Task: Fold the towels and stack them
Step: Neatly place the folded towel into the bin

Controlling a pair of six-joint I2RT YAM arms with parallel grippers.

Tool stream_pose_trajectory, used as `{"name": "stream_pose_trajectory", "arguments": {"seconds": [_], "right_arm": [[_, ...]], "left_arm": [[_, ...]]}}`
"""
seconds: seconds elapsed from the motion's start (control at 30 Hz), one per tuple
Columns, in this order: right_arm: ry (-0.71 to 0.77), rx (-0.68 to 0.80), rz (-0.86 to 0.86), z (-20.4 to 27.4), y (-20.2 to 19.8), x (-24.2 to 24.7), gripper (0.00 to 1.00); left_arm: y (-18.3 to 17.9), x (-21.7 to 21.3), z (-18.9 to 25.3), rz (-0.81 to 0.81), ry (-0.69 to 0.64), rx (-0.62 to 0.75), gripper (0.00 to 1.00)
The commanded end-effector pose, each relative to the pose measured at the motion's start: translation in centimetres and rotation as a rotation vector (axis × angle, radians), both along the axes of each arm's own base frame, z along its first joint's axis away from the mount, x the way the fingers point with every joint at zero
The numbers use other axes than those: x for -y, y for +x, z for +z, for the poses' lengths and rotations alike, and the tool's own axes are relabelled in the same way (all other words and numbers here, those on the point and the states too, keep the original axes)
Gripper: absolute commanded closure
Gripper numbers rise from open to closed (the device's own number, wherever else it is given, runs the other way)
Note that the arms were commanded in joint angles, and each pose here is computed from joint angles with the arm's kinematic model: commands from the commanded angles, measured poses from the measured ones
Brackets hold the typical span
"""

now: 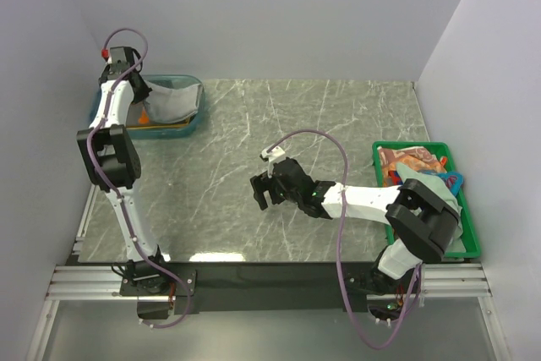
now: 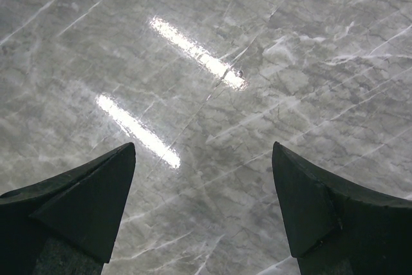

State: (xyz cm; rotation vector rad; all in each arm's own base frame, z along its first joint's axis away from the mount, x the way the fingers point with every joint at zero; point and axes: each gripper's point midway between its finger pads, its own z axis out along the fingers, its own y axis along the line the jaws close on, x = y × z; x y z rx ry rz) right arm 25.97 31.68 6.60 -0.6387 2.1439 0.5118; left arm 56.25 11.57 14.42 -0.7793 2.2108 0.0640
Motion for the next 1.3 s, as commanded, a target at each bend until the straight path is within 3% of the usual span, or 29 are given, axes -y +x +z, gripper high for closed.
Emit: {"name": "stream_pose_trajectory", "arguments": {"seconds": [0.0, 0.3, 0.87, 1.27], "right_arm": [[0.022, 0.031, 0.004, 1.3, 1.1, -1.0, 0.08], [0.022, 0.026, 0.011, 1.2, 1.0, -1.1, 0.08], [0.017, 0.022, 0.015, 1.1, 1.0, -1.2, 0.08], [0.014, 0.02, 0.013, 1.1, 1.1, -1.2, 0.09]], "left_arm": [[0.3, -1.8, 1.6, 0.026, 0.05, 0.03, 0.99], [0.2, -2.8, 2.7, 0.018, 0.094, 0.009, 0.99], [0.9, 1.6, 10.6, -0.119, -0.074, 0.217, 0.99], [0.2, 1.6, 12.2, -0.109, -0.069, 0.227, 0.99]]}}
